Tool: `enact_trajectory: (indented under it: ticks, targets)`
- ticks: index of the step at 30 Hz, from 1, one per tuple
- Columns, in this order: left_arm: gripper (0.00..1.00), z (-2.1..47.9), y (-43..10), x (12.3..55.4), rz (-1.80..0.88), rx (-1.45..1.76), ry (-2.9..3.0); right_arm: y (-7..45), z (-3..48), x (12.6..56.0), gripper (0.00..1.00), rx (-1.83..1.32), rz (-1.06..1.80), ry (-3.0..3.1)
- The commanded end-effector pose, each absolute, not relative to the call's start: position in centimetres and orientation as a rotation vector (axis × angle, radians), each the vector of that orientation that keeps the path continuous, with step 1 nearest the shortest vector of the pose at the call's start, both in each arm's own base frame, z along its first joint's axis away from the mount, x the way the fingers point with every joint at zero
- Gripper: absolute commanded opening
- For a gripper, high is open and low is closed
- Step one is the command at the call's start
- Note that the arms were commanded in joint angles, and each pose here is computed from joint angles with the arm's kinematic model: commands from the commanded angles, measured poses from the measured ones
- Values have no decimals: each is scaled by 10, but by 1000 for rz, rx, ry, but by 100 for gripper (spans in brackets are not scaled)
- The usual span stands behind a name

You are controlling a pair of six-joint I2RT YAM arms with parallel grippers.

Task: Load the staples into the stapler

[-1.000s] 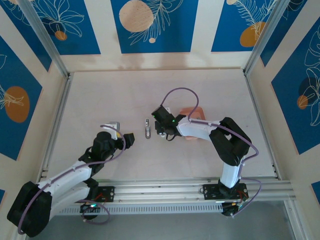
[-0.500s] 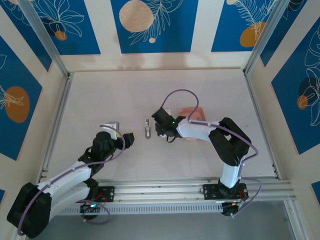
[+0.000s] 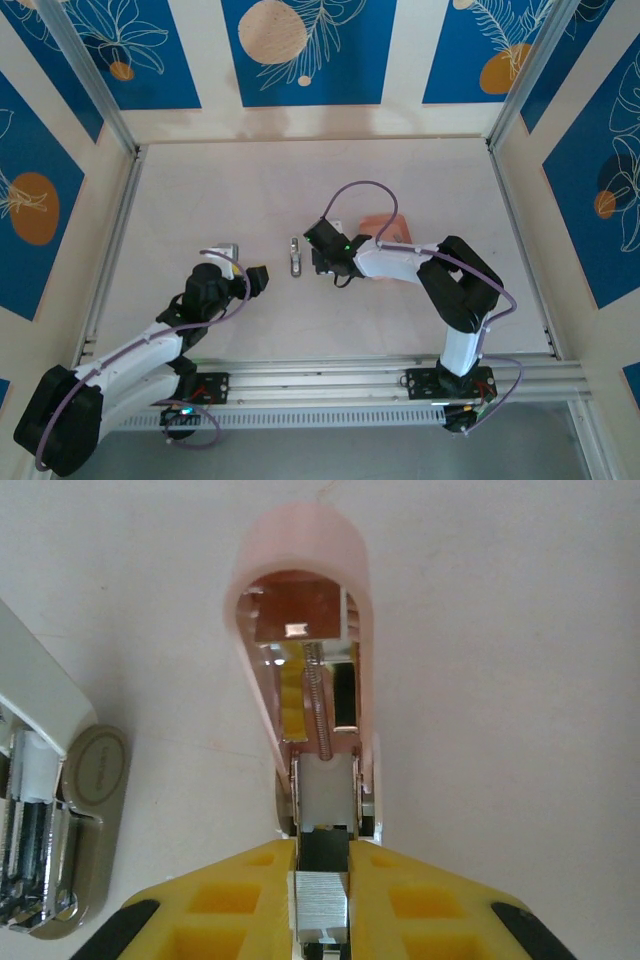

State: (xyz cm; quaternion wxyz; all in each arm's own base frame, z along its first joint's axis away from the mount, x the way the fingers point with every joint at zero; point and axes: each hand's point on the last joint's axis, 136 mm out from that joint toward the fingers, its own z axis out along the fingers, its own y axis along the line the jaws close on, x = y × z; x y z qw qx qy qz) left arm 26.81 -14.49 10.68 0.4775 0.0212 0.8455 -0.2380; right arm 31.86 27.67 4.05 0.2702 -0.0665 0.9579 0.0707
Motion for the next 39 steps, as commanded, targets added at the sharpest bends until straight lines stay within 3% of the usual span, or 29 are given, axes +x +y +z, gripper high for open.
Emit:
enact_trajectory:
  ticks: [1,12,23,30,36,39]
  targets:
    - [81,116,-142,272,-572,43,2040,271,47,315,19,-158,175,2564]
    - [81,117,-143,273,-576,41,2039,272,53,315,24,-163,191,2558]
    - [81,118,-143,273,-581,39,2036,277,70,318,19,-188,241,2516]
    - [81,115,-150,271,-623,58,2054,277,90,315,27,-201,364,2532]
    - [80,105,-159,271,-689,53,2108,272,72,308,43,-234,444,2703]
    - [80,99,-165,272,-727,41,2144,273,62,308,45,-264,425,2752]
